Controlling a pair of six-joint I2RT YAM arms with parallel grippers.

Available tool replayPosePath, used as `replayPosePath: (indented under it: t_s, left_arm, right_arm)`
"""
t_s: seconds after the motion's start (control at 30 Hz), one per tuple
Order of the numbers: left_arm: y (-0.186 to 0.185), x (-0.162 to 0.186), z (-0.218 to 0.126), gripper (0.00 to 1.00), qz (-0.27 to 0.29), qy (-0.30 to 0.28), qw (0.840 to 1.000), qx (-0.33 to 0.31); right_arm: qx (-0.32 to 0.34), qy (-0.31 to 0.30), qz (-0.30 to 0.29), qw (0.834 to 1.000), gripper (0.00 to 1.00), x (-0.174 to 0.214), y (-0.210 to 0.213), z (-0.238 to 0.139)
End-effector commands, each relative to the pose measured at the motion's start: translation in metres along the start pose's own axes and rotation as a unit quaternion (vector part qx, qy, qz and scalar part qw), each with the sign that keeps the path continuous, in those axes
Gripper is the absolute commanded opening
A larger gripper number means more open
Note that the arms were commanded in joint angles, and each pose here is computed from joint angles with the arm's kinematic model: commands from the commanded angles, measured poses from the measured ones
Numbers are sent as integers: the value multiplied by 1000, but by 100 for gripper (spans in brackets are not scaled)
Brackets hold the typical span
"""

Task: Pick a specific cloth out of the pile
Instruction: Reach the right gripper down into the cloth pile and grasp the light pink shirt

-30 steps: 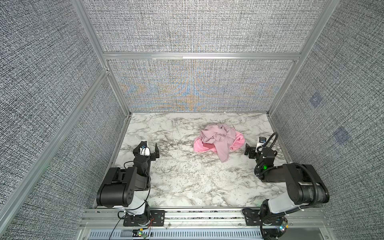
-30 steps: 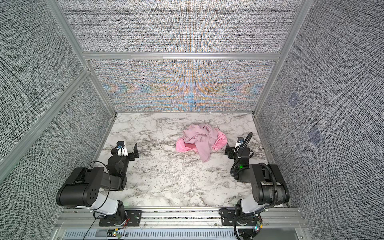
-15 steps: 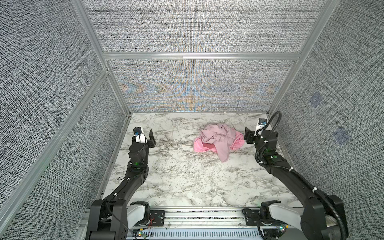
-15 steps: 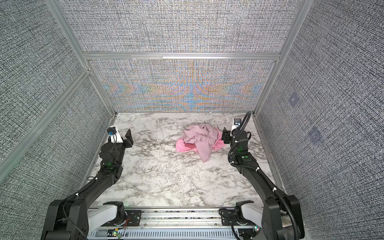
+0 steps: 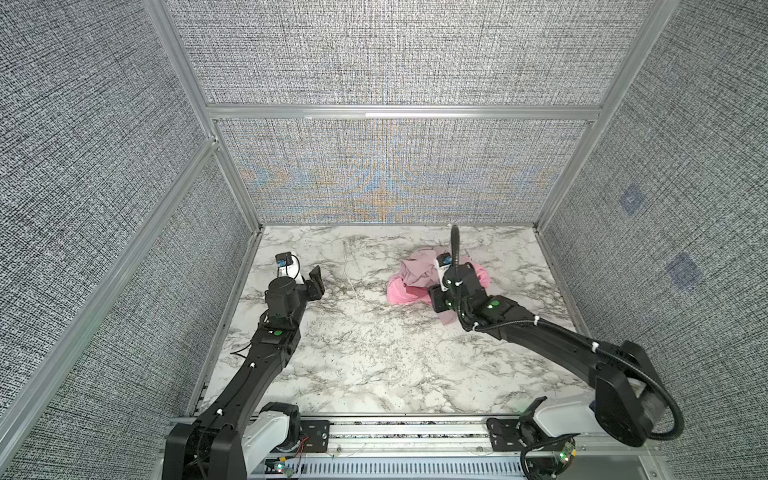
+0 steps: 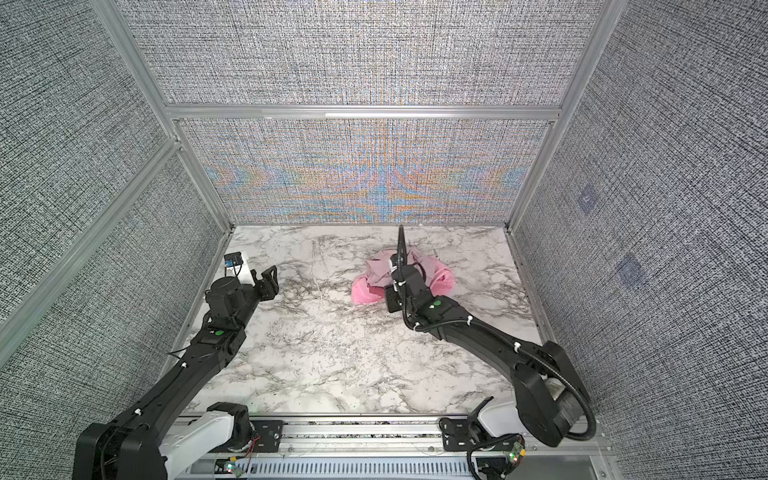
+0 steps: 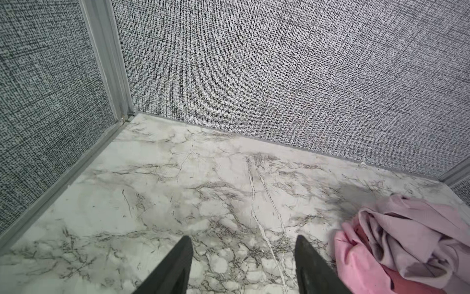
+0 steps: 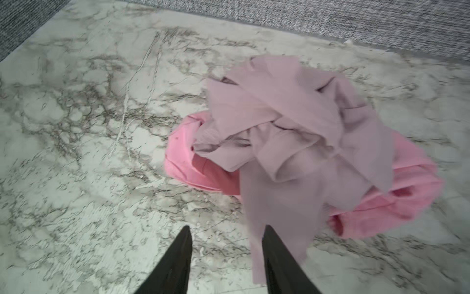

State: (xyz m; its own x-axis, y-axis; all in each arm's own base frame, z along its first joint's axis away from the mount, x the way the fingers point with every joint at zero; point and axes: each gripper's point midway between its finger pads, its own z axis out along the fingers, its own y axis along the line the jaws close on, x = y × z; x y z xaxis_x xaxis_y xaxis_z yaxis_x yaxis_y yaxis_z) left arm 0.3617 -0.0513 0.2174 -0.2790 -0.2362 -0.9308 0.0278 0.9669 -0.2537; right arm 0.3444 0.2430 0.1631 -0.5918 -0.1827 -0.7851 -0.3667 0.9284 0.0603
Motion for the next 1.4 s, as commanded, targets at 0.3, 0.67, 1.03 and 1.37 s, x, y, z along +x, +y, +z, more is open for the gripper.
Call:
replayPosePath:
  t_s: [0.3,0.67,1.03,1.37]
  left_arm:
    - [3,4,-4,67,-18,15,1000,-10]
    - [4,0,-6,68,-16,5,1000,-12]
    - [3,1,0,68,-3,13,1000,-13]
    - [5,0,-1,68,2,12,1000,-18]
  right_arm:
    - [-44,79,-21,996,51,21,83,85]
    - [30,115,-35,992,55,38,71,144]
    - [71,132,-39,988,50,49,54,169]
    - [60,117,7,991,0,36,44,157]
